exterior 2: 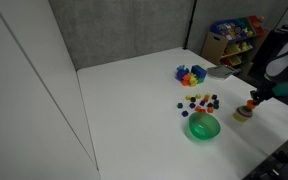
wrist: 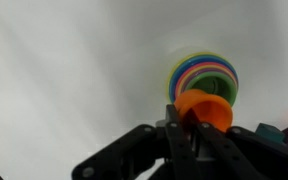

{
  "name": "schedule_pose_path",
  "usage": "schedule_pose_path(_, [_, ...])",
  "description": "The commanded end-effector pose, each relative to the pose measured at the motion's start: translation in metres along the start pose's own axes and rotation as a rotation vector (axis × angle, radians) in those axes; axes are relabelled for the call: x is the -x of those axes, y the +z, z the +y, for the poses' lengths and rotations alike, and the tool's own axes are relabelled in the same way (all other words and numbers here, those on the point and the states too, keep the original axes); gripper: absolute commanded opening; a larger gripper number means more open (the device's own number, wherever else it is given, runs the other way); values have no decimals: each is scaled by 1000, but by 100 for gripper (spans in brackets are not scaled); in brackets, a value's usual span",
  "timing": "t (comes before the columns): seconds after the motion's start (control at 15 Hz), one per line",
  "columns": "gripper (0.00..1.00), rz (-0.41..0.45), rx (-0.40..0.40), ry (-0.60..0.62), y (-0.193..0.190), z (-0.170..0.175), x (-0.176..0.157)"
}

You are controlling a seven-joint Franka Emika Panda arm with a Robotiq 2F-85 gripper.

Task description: Pick up the orange bowl and stack it into the stacked bowls on the right

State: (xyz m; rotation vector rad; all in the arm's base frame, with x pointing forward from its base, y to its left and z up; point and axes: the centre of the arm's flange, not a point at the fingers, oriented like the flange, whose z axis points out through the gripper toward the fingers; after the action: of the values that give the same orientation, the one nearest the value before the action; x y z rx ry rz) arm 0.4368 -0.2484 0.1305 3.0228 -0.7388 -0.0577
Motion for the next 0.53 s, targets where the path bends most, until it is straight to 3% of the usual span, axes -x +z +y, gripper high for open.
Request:
schedule_pose_path(0.0, [4, -17, -57, -6, 4, 11, -8])
schedule_pose_path(0.47, [4, -3, -109, -34, 4, 11, -3])
